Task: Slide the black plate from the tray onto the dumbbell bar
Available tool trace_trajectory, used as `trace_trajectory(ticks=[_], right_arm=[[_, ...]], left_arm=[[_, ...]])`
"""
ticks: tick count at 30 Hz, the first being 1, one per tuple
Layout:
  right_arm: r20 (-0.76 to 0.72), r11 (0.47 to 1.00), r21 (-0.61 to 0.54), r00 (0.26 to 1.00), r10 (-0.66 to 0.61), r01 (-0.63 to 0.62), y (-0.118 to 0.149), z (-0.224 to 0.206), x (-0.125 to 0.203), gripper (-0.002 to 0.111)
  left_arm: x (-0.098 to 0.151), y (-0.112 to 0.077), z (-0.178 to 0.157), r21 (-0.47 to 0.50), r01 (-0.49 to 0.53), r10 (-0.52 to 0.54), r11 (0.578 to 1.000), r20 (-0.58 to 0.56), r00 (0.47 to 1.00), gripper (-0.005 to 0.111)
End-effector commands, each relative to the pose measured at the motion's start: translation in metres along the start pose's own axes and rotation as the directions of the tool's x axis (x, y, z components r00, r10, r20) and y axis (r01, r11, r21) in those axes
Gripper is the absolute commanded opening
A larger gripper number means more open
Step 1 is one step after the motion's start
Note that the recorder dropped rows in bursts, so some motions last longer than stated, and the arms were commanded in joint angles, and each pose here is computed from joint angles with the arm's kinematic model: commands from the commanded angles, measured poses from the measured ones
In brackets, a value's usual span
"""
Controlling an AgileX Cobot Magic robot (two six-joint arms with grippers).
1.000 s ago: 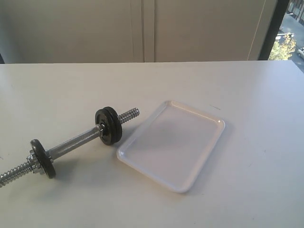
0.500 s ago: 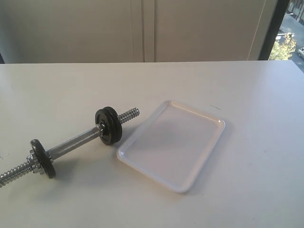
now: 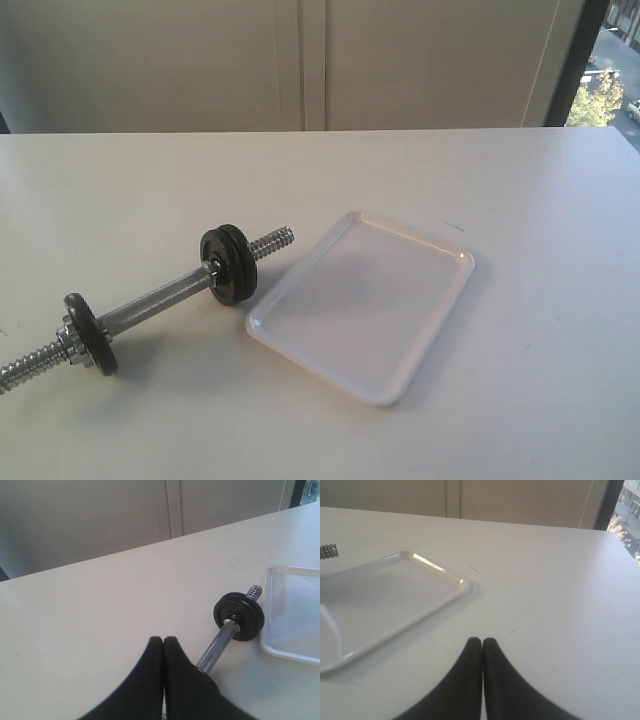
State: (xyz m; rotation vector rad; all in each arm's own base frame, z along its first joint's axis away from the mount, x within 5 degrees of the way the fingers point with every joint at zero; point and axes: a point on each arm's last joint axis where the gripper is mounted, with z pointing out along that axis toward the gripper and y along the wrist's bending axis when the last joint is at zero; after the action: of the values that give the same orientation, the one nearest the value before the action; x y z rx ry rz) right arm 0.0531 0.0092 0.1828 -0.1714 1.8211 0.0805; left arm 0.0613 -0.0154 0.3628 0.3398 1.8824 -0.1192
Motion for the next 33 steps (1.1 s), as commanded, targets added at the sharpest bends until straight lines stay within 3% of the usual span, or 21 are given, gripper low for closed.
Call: trace_trajectory(ticks=[1,33], right_arm=[[0.012,0.999,0.014,0.999,-0.034,0.033,-0.0012,-0.0002,-0.0003,0.001],[0.011,0.997,-0.029,0.998,-0.067,0.067,0.0006,-0.0003,0.0001,0.001]], left_arm=[[0.0015,0.0002,-0.0002,-0.004,0.001,-0.001,1.0,-0.002,1.0,0.0],[0.0014,0.0002,-0.0002,-0.004,0.001,-0.001,1.0,0.0,1.0,0.0]])
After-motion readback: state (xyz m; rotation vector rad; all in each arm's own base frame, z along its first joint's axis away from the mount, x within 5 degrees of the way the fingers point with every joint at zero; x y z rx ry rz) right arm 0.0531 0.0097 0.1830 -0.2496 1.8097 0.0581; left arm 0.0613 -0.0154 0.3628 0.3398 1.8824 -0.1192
